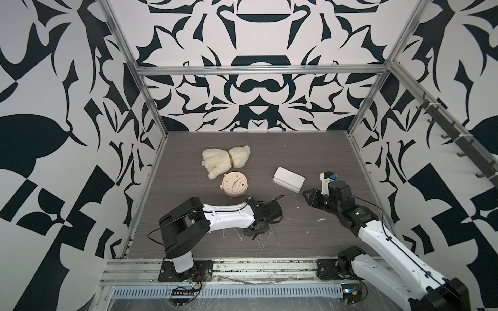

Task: Remove stoppers from test tubes
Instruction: Move the test tube to the center of the board, then pick up the test tube at the center of the board.

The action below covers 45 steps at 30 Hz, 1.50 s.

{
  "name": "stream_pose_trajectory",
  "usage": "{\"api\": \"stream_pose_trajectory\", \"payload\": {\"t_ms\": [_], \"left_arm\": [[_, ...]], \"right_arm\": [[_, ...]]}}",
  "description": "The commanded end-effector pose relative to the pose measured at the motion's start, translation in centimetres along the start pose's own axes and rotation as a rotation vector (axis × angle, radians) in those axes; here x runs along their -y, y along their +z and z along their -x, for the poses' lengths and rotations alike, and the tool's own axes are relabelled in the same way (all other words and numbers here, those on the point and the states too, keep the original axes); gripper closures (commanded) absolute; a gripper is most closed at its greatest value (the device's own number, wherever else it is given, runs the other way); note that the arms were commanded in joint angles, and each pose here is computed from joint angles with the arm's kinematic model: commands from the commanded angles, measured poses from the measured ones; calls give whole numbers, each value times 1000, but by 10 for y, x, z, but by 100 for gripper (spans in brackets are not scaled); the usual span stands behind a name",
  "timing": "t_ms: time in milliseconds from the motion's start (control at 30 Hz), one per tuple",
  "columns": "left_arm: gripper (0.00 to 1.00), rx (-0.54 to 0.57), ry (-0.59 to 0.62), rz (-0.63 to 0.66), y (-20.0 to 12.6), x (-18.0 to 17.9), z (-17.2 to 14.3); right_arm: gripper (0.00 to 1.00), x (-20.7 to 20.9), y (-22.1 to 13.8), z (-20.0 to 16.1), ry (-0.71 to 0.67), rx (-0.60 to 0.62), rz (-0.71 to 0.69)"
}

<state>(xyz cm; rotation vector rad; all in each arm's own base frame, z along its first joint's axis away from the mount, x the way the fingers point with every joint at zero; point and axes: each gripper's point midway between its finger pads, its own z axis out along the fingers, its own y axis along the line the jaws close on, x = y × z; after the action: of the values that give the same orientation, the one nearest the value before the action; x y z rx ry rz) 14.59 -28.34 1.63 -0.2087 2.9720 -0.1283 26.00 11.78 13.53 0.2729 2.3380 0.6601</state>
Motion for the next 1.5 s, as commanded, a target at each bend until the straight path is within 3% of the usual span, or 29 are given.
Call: {"api": "stream_pose_trajectory", "payload": {"t_ms": [0,367,1033,1467], "left_arm": [[78,-18,19,38,3,-16,-6],[83,-39,97,65,-3,-36,-6],[72,-131,137,129,8,-50,-18],[80,-153,133,120,15,-49,-24]], "right_arm": [[60,-7,-1,8,-7,29,28],[61,-7,-2,8,-1,28,26],[61,-6,-2,8,0,28,21],[60,-5,-2,8,0,28,21]]}}
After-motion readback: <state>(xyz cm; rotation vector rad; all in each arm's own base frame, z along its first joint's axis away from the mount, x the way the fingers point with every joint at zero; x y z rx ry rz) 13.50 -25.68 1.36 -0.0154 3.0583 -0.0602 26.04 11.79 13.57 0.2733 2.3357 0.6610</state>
